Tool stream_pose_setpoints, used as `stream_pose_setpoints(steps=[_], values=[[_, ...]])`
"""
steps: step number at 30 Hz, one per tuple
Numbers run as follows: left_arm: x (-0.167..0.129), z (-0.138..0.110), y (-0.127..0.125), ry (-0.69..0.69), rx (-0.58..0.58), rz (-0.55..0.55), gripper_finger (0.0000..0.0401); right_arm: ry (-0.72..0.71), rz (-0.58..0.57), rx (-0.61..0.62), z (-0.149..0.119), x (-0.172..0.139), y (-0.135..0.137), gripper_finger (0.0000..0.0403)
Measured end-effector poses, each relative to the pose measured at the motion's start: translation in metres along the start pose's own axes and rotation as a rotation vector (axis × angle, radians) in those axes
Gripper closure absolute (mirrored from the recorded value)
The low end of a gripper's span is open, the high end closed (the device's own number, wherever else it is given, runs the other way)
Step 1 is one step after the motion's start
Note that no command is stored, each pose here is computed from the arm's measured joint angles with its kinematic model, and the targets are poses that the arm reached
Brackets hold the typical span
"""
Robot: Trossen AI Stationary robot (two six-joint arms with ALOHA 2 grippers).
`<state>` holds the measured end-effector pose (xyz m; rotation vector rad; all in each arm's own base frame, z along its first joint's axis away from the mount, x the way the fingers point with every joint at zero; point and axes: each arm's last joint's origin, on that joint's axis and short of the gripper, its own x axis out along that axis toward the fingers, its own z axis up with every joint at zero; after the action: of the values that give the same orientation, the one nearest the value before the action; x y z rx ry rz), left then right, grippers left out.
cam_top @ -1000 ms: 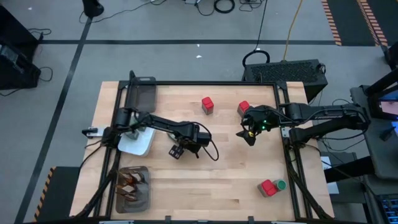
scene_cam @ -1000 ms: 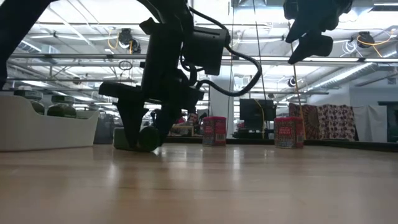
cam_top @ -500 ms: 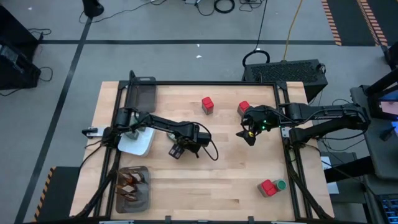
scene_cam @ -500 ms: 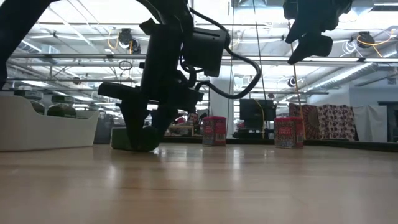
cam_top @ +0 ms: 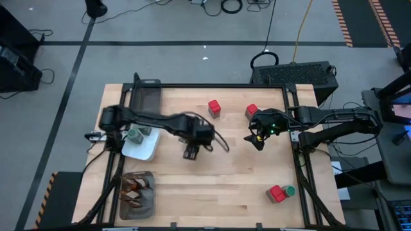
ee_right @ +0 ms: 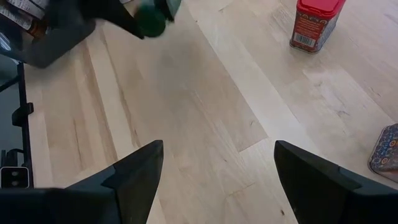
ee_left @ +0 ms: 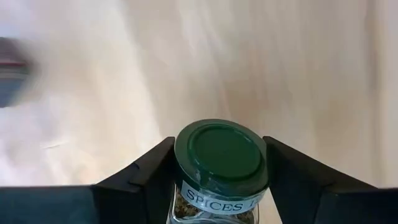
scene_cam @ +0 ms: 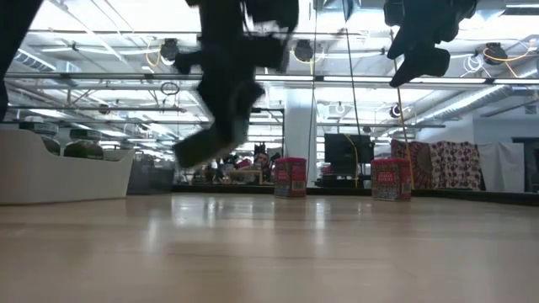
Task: Sort spices by type
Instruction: Put the green seasoning bottle into the white bin
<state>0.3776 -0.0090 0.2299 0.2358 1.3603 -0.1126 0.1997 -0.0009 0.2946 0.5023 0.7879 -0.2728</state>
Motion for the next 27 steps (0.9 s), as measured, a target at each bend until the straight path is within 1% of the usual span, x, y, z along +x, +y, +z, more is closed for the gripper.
stream_pose_setpoints(steps=[6,8,10,13,14,19,22,25,27], values=[[-0.069,-0.001,0.017,-0.378,-0.283,0.118,0.0186,0.0,0.0,0.0,0.0,0.0,0.0,0.0115],[-0.083,0.0,0.021,-0.502,-0.362,0.149,0.0186,-0.002,0.001,0.0,0.0,0.0,0.0,0.0115],[-0.089,-0.001,0.024,-0.622,-0.428,0.167,0.0186,-0.002,0.001,0.0,0.0,0.0,0.0,0.0115],[-0.083,-0.006,0.028,-0.748,-0.544,0.193,0.0186,-0.002,0.001,0.005,0.0,0.0,0.0,0.0115],[-0.078,-0.011,0.029,-0.768,-0.594,0.203,0.0186,-0.001,0.002,0.007,0.0,0.0,0.0,0.0115],[-0.045,-0.036,0.028,-0.87,-0.916,0.303,0.0186,0.011,0.013,0.012,-0.003,0.0,0.004,0.0115],[-0.026,-0.045,0.022,-0.941,-1.039,0.327,0.0186,0.014,0.025,0.003,-0.005,-0.001,0.007,0.0115],[-0.011,-0.055,0.016,-0.966,-1.148,0.373,0.0186,0.008,0.036,-0.004,-0.005,-0.001,0.009,0.0115],[-0.004,-0.061,0.013,-0.99,-1.195,0.419,0.0186,0.008,0.039,-0.007,-0.005,-0.001,0.01,0.0115]])
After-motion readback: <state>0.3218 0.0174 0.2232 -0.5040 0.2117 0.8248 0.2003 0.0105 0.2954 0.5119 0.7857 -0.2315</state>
